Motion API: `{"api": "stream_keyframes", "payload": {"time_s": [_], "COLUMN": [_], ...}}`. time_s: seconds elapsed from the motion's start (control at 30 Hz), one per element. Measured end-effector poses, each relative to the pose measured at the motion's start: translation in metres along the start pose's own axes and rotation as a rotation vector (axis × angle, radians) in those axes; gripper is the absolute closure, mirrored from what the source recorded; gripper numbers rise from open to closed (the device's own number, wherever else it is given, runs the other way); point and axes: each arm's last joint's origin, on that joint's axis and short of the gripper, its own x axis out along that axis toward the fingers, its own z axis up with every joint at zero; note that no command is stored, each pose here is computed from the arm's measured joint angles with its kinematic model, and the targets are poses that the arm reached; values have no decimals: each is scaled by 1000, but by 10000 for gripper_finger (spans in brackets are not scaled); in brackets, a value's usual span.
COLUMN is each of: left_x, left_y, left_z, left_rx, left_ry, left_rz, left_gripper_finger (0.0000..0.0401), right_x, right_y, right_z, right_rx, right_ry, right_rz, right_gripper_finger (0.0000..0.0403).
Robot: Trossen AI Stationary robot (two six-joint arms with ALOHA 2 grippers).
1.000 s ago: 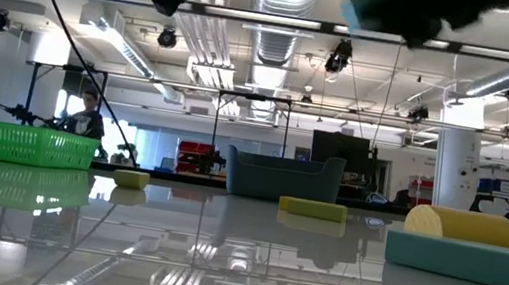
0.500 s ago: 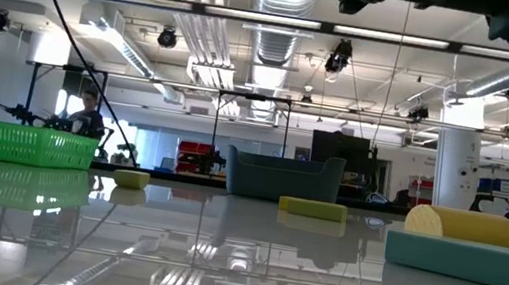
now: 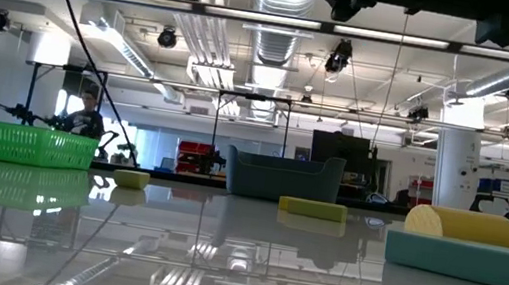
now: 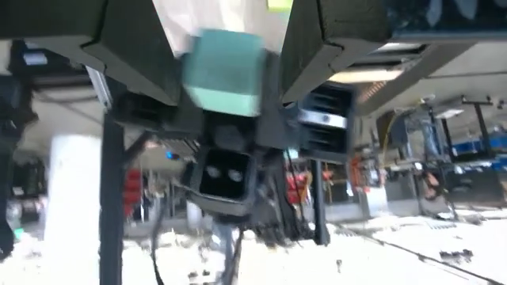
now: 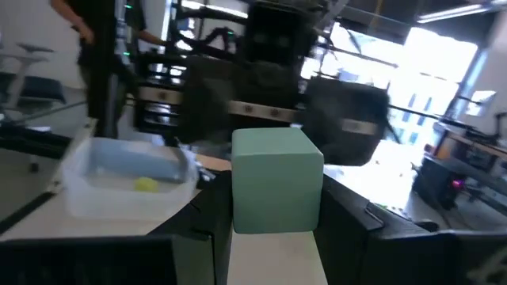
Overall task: Sort & place blocks by color
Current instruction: Put the blue block into the green bin
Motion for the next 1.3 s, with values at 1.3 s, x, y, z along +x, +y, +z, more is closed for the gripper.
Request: {"api": "stream_keyframes", "payload": {"time_s": [1.3], "left_x": [5], "left_y": [45], "left_z": [-30], "left_rx": [-84], "left_ry": [269], "left_rz": [347], "left_gripper_finger": [285], "right_x": [-6], "right_y": [-25], "right_z": [-11], "right_rx": [-62], "right_ry": [274], "right_rz": [-382], "right_gripper_finger": [138]}}
